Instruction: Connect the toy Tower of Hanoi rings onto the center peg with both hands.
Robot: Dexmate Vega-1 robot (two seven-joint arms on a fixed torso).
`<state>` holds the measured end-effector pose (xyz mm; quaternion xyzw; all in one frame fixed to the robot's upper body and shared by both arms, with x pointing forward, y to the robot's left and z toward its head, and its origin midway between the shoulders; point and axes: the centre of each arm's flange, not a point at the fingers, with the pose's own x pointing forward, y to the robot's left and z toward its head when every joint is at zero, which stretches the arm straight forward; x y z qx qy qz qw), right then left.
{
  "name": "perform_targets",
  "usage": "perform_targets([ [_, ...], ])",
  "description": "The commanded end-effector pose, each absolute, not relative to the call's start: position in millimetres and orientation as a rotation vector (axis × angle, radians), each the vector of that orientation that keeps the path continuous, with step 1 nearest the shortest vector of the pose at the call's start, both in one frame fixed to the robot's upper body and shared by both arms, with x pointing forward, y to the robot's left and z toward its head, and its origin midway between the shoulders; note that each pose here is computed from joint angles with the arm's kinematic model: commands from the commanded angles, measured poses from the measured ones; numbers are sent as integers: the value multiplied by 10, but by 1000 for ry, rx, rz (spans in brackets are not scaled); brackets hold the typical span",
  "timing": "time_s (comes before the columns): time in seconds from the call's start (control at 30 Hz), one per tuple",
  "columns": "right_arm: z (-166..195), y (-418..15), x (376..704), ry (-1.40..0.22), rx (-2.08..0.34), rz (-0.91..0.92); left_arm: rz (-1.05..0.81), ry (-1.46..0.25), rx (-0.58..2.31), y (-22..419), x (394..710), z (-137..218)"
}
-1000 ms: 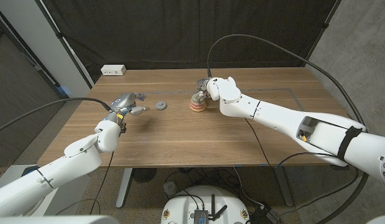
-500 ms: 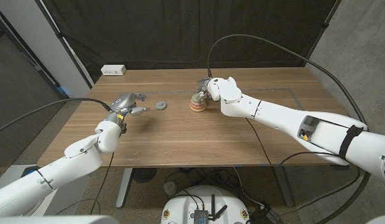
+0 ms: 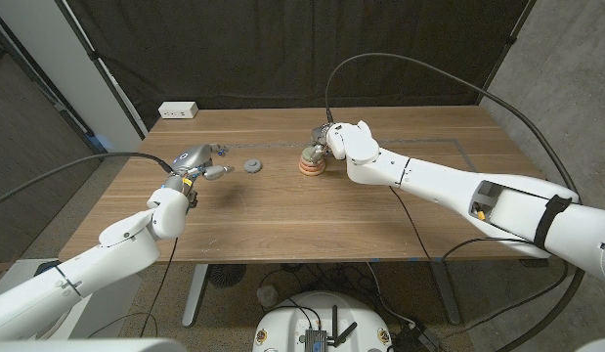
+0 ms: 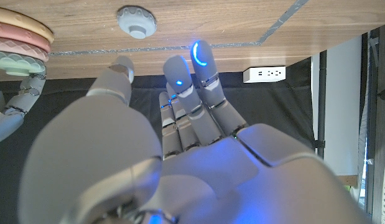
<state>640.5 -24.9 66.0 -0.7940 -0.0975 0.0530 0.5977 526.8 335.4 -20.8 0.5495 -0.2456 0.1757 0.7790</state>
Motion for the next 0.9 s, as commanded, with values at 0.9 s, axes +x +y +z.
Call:
perform_targets([
  [0.9, 704, -701, 6094, -331, -1688, -36, 403, -527, 1189, 3323, 5113, -151],
])
